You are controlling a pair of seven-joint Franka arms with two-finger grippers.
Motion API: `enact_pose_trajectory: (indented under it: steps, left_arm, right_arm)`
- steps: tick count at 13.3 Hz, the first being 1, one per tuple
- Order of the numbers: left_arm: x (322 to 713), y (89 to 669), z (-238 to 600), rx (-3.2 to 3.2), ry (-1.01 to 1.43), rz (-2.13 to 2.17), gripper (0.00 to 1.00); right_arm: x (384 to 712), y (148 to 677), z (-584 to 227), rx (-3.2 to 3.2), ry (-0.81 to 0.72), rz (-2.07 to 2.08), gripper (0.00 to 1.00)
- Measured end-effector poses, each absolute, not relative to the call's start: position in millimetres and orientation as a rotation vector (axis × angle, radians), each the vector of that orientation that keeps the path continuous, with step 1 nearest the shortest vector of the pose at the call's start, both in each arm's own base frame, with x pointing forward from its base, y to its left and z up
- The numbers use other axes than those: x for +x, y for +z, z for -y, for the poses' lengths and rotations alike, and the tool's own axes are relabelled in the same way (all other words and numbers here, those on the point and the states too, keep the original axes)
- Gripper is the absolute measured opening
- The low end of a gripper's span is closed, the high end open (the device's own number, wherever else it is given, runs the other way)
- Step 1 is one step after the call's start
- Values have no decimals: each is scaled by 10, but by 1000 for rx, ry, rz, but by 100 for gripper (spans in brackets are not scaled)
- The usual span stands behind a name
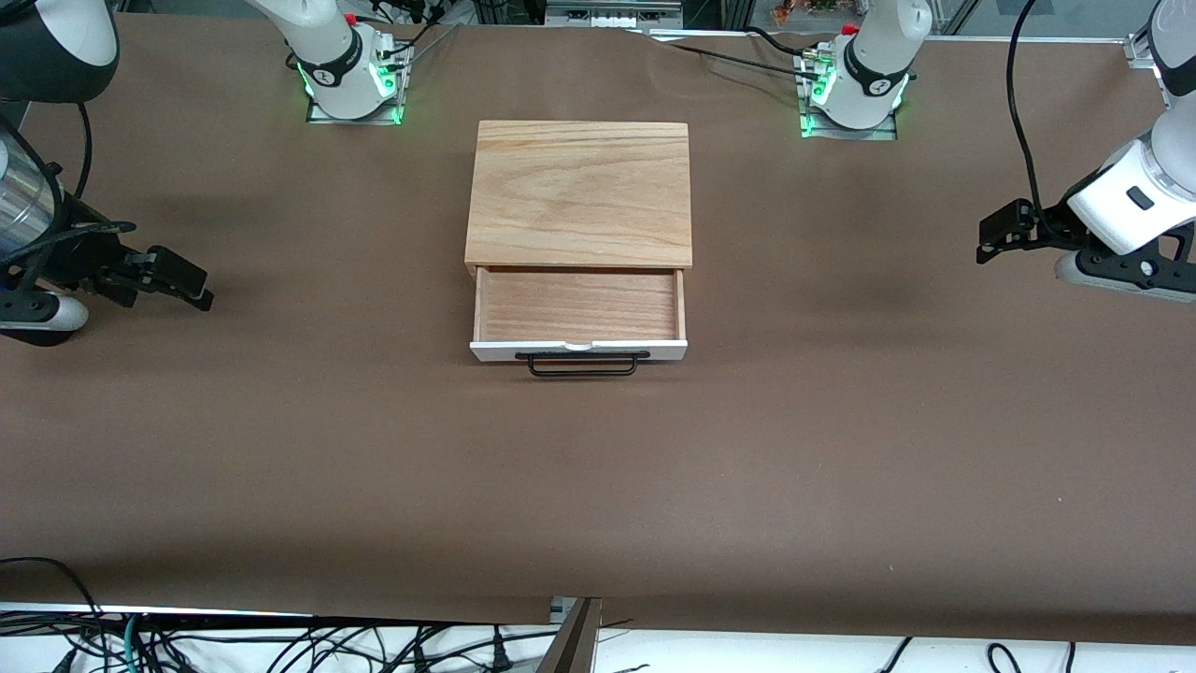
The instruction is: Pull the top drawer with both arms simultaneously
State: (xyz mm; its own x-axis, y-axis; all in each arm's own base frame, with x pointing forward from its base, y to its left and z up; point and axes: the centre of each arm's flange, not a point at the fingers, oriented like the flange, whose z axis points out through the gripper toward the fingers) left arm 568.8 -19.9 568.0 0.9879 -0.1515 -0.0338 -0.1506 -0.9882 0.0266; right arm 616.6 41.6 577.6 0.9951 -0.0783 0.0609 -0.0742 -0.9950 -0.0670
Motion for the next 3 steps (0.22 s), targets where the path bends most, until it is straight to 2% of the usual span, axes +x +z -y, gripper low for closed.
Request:
enact_pose_trajectory:
  steps: [3]
  left_arm:
    - [5686,5679,200,3108,-58,235,100]
  right_arm:
    - [6157,5696,-423,-3089,-64,-112,100]
